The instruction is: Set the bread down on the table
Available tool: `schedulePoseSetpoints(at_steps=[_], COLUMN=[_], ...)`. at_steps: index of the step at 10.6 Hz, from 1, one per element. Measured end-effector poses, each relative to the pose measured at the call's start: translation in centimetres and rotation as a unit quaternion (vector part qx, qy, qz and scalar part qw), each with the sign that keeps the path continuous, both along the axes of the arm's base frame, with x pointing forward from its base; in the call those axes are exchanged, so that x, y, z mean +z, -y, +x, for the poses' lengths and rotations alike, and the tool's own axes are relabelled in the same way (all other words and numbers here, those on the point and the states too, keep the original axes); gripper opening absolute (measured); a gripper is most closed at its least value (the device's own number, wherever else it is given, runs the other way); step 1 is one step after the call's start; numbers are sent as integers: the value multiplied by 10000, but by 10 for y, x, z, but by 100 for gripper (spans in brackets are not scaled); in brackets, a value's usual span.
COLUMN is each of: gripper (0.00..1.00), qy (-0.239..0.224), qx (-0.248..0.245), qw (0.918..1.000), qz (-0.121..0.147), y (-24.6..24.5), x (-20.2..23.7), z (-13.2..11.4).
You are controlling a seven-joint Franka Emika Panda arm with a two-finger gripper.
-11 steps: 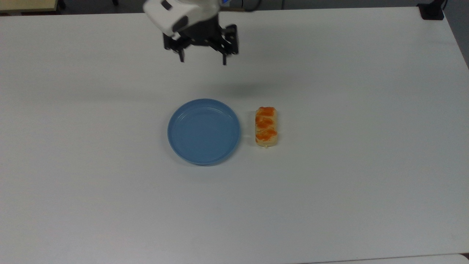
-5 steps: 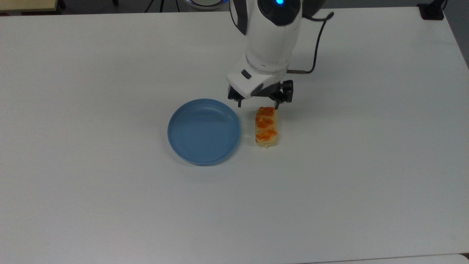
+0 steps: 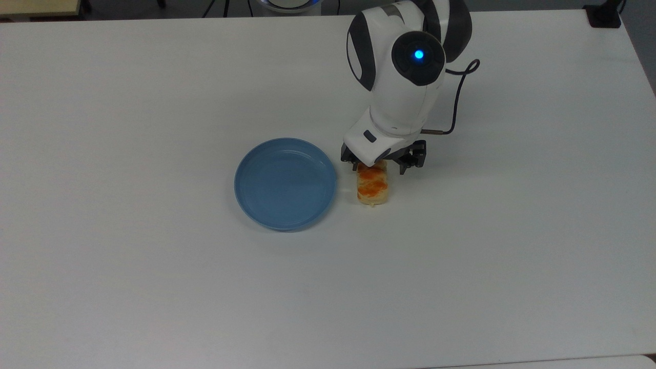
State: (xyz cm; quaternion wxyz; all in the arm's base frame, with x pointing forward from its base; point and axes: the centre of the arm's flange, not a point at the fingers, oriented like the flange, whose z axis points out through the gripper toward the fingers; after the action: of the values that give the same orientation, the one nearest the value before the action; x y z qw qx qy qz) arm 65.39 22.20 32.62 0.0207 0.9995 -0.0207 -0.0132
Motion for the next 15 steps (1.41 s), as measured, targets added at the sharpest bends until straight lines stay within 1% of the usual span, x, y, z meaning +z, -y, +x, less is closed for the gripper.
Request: schedulePoseSetpoints(at_steps=[2,3,4,6,7,9,12,15], gripper=[97,81,63,35,30,30,31,34], qy=[1,-4,-7,24,60,206,162,77], qx=[42,55,66,85,84,59,206,265], qw=[9999,9999,9999,9999,9999,9997,9996,9995], qz=[-96,-118,-122,-112,-104,-99,-132,-151], y=[2,2,1,-2,-2,5,23,16], x=[-8,-11,-12,-9,-6,15,52,43], z=[2,2,2,2,4,8,5,1])
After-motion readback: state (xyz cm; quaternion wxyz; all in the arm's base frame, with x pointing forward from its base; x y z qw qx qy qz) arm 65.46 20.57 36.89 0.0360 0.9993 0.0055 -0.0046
